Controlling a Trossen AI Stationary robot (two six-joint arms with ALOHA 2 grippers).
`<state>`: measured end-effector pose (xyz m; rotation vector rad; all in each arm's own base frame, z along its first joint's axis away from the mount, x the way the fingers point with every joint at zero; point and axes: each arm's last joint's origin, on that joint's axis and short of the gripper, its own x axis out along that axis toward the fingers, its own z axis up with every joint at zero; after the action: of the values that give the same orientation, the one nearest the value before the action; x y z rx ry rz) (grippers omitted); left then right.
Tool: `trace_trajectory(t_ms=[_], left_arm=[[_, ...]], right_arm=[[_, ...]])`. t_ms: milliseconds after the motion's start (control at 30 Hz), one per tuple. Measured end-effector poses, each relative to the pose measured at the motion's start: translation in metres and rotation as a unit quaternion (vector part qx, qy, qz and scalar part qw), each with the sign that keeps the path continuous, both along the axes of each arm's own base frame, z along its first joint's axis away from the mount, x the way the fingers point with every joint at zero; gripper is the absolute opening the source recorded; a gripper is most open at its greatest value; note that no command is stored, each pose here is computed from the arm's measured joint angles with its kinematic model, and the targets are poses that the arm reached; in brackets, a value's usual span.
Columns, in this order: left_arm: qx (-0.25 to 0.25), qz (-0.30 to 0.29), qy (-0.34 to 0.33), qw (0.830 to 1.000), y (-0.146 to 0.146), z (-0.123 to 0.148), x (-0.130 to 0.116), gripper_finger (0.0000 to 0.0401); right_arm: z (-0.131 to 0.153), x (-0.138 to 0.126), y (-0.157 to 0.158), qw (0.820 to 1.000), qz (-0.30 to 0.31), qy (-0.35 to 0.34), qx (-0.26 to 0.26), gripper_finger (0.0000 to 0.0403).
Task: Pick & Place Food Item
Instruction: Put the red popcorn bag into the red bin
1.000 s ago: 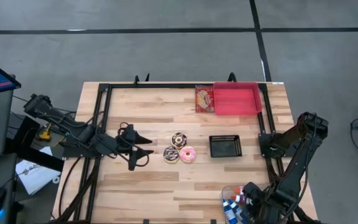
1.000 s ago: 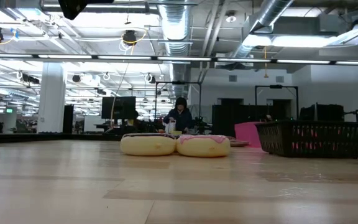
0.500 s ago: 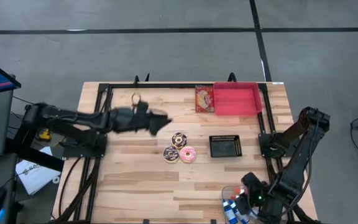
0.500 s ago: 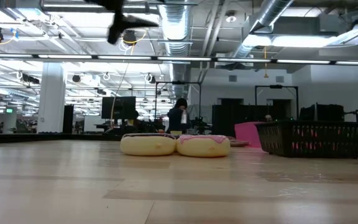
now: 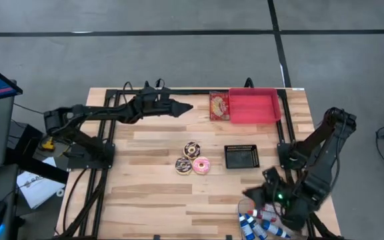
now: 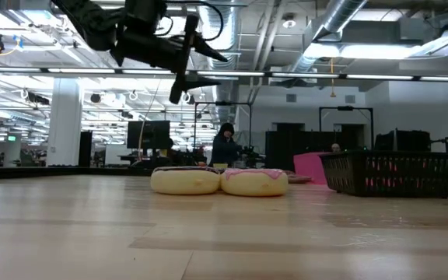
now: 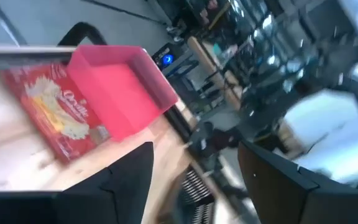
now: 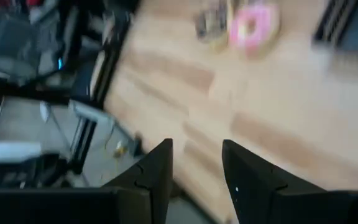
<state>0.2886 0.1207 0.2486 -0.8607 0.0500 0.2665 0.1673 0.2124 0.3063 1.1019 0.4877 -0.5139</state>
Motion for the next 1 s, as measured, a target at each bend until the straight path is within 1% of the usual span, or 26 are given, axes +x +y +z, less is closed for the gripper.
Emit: trace_trajectory(t_ms=[67, 167, 233, 300, 400, 467, 533, 600, 700, 800, 867, 1000], left_arm=[[0.042, -0.012, 0.009, 0.999, -0.004, 0.005, -0.003, 0.0227], [0.107, -0.021, 0.004, 0.994, -0.014, 0.022, -0.012, 0.0222], [0.150, -0.030, 0.009, 0.988, -0.024, 0.034, -0.020, 0.0219], [0.189, -0.038, 0.025, 0.981, -0.035, 0.044, -0.031, 0.0217], [0.242, -0.038, 0.060, 0.968, -0.056, 0.057, -0.051, 0.0216], [0.283, -0.041, 0.083, 0.955, -0.073, 0.064, -0.063, 0.0216], [0.316, -0.039, 0.098, 0.943, -0.090, 0.070, -0.075, 0.0216], [0.336, -0.034, 0.113, 0.935, -0.105, 0.073, -0.087, 0.0216], [0.349, -0.021, 0.121, 0.929, -0.123, 0.077, -0.102, 0.0216], [0.350, -0.009, 0.108, 0.931, -0.136, 0.082, -0.109, 0.0216], [0.347, -0.003, 0.099, 0.933, -0.142, 0.084, -0.112, 0.0215], [0.342, -0.001, 0.097, 0.935, -0.153, 0.084, -0.114, 0.0215]], right_arm=[[0.003, 0.009, -0.014, 0.999, -0.011, 0.004, -0.036, 0.0131], [0.005, 0.029, -0.038, 0.994, -0.016, 0.026, -0.101, 0.0129], [0.005, 0.045, -0.056, 0.987, -0.005, 0.056, -0.151, 0.0126], [0.003, 0.061, -0.077, 0.977, 0.025, 0.102, -0.187, 0.0125], [-0.003, 0.088, -0.110, 0.962, 0.090, 0.162, -0.198, 0.0124], [-0.007, 0.106, -0.131, 0.956, 0.134, 0.170, -0.198, 0.0124], [-0.013, 0.123, -0.152, 0.952, 0.158, 0.180, -0.192, 0.0124], [-0.019, 0.138, -0.174, 0.946, 0.176, 0.201, -0.183, 0.0124], [-0.028, 0.160, -0.201, 0.933, 0.194, 0.240, -0.185, 0.0124], [-0.033, 0.180, -0.223, 0.915, 0.206, 0.291, -0.189, 0.0123], [-0.037, 0.194, -0.235, 0.899, 0.211, 0.331, -0.195, 0.0123], [-0.047, 0.222, -0.256, 0.853, 0.213, 0.427, -0.211, 0.0123]])
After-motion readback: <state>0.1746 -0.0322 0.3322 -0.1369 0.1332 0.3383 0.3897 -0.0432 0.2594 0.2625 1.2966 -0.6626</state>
